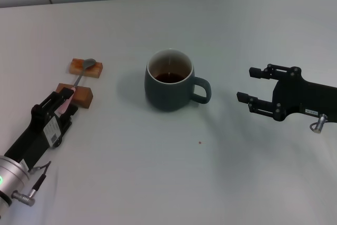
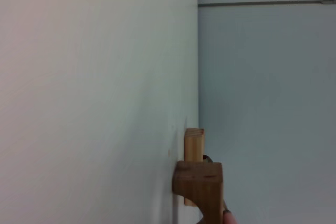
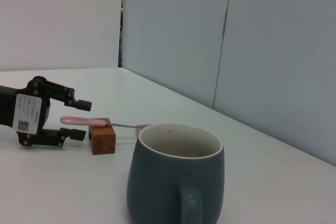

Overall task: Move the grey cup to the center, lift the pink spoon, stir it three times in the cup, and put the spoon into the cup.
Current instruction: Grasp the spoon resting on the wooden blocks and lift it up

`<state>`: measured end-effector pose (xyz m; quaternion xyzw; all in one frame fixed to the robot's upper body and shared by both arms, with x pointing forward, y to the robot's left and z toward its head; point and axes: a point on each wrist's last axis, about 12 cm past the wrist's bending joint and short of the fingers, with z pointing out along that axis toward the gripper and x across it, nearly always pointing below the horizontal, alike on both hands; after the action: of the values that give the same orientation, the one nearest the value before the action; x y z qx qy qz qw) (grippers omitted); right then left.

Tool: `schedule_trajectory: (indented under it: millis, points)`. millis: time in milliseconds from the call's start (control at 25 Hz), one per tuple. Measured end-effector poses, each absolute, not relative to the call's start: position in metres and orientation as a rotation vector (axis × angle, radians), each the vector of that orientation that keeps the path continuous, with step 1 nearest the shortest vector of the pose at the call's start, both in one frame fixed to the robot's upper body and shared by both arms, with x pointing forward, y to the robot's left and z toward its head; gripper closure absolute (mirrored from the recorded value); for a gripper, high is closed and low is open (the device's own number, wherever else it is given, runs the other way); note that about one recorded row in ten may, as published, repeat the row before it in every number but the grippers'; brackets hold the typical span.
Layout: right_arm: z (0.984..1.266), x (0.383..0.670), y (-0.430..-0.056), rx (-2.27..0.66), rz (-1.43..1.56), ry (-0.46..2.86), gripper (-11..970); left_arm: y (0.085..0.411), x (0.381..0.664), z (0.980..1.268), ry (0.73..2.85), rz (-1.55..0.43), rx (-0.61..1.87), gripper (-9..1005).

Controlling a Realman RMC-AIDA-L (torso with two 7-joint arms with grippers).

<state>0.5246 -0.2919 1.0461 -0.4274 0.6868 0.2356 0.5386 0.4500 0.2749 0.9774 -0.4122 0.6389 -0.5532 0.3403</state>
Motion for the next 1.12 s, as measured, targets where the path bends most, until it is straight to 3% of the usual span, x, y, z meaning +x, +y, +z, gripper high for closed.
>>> schedule_trajectory:
  millis: [560, 1000, 1120]
  points:
    - [1.0461, 0.5242, -0.2923, -1.017, 0.560, 1.633, 315, 0.2751, 0.4508, 0.9767, 1.665, -1.438, -1.088, 641]
    - [1.0454, 0.5231, -0.2930, -1.013, 0.561, 1.638, 315, 0.2744, 0.4509, 0.9753, 1.669, -1.437, -1.109, 646]
    - [1.0455, 0.5230, -0.2929, -1.013, 0.563, 1.636, 315, 0.2735, 0.4526, 0.9759, 1.669, -1.440, -1.106, 702]
